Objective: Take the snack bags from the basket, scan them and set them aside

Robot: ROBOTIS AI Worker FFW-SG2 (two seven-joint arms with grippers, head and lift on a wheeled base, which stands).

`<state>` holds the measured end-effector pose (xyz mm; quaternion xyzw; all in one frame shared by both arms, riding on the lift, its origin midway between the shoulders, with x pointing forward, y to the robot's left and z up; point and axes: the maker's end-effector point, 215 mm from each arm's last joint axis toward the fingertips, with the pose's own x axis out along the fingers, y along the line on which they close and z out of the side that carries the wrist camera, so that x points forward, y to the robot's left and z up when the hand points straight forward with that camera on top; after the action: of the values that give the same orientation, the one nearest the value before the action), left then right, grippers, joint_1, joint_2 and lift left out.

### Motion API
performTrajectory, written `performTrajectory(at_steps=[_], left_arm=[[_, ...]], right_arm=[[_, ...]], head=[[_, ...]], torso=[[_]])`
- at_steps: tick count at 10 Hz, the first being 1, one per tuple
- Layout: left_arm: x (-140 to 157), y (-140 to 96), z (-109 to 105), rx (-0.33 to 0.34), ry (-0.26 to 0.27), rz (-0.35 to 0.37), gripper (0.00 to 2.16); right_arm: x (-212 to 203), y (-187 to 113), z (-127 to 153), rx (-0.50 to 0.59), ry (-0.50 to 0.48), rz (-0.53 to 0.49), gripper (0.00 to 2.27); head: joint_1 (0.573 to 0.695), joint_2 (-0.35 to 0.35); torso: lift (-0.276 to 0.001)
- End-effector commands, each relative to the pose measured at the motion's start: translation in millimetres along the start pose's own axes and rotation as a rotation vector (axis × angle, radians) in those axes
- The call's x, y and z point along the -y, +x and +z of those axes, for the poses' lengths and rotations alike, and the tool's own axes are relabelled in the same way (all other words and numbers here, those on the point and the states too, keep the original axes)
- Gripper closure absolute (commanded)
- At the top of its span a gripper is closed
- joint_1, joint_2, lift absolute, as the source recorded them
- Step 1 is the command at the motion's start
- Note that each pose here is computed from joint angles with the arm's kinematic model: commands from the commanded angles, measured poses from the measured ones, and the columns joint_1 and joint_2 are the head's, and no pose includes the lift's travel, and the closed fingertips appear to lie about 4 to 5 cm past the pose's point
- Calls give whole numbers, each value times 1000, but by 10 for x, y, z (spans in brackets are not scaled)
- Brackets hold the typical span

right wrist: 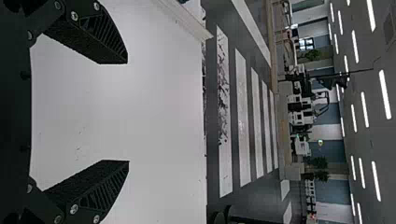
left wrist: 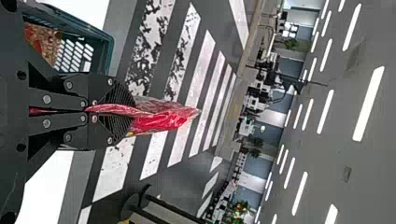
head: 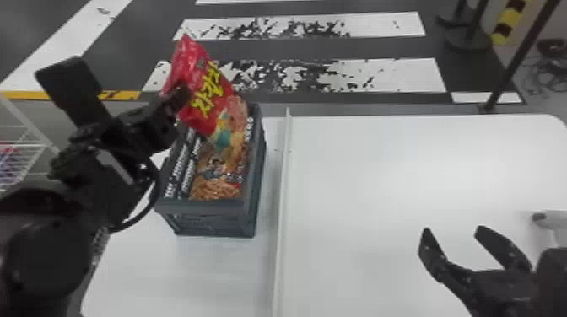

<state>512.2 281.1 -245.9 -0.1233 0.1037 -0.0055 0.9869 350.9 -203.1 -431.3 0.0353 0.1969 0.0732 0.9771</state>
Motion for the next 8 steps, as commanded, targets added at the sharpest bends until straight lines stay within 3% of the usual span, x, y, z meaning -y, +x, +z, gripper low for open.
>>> performTrajectory(at_steps=[1, 3, 4, 6, 8], left_arm=[[186, -266, 258, 37, 24, -27, 1835], [471, -629, 587, 86, 45, -80, 1835], [697, -783, 708, 109, 32, -139, 1835], [1128, -973, 674, 86, -33, -287, 1835], [1327, -1010, 472, 33, -71, -367, 1835]], right_arm=[[48, -1, 19, 7, -2, -17, 167], [81, -1, 55, 19, -2, -25, 167], [150, 2, 62, 23, -6, -48, 171], [317, -13, 139, 47, -12, -90, 171], [477, -44, 170, 55, -15, -144, 171]], head=[[695, 105], [695, 83], [695, 78], [695, 10], [695, -57]], torso=[[-75], [-75], [-75], [-75], [-75]])
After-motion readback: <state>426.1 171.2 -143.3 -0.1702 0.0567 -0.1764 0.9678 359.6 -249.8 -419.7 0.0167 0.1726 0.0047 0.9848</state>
